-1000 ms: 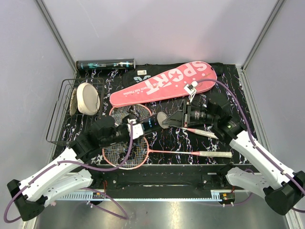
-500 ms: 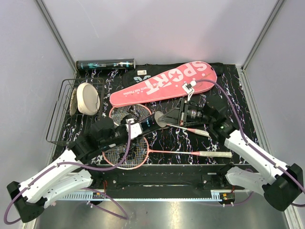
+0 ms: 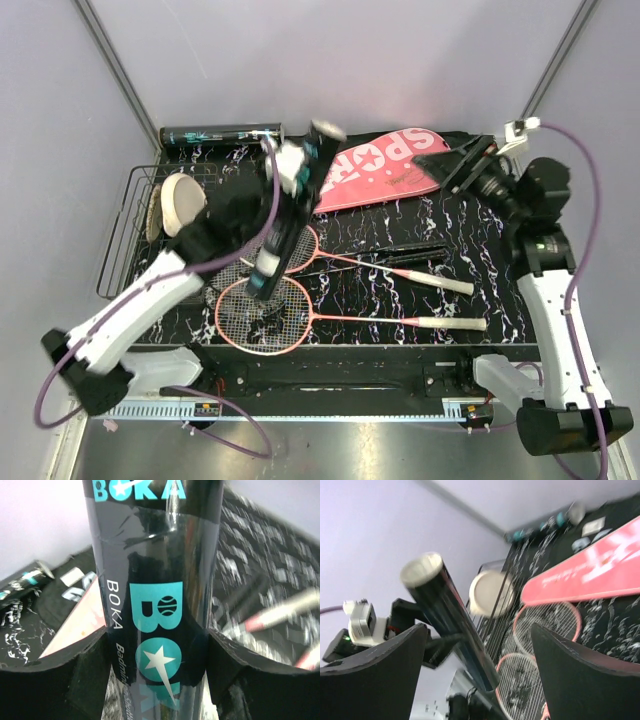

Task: Pack up the badminton gear
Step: Place the shuttle tube at the center of the board.

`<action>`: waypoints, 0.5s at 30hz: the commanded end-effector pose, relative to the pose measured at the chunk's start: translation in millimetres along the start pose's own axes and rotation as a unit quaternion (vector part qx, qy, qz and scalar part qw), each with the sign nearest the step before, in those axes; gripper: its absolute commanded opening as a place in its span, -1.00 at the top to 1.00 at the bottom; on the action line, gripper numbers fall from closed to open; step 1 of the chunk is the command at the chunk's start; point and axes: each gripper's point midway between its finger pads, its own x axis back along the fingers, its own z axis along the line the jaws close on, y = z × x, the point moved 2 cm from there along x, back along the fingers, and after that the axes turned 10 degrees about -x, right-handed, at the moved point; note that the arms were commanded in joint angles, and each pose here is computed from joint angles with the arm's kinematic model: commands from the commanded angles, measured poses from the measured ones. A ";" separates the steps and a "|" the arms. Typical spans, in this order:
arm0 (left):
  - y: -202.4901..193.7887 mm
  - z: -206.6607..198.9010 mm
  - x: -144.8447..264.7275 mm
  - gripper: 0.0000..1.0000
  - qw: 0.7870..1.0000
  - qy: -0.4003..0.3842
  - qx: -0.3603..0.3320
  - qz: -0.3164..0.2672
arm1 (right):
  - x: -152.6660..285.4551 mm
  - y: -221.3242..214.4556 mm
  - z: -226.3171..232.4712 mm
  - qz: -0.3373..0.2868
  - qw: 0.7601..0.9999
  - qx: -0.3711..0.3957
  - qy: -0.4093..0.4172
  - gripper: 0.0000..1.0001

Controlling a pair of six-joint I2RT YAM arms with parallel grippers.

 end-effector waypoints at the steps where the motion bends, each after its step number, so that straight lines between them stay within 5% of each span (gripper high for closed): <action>1: 64.4 100.6 -43.5 1.00 0.956 0.209 0.204 -0.024 | 22.5 42.4 -15.9 -0.082 0.989 0.008 -0.123 -0.84; 4: 44.5 155.2 -59.8 1.00 0.901 0.282 0.328 -0.009 | 29.7 53.0 -43.5 -0.131 0.974 0.020 -0.184 -0.85; 8: 5.7 225.0 -85.6 1.00 0.777 0.373 0.501 -0.081 | 26.1 41.5 -71.9 -0.105 0.973 0.030 -0.203 -0.82; 9: 6.6 255.7 -80.9 1.00 0.745 0.391 0.523 -0.140 | 22.9 40.3 -80.4 -0.099 0.973 0.034 -0.208 -0.81; 12: -24.3 297.8 -86.0 1.00 0.668 0.452 0.556 -0.199 | 4.7 35.4 -127.6 -0.067 0.970 0.049 -0.230 -0.83; 15: -40.3 339.0 -102.4 1.00 0.631 0.462 0.571 -0.251 | -21.9 27.6 -179.5 -0.028 0.963 -0.003 -0.268 -0.89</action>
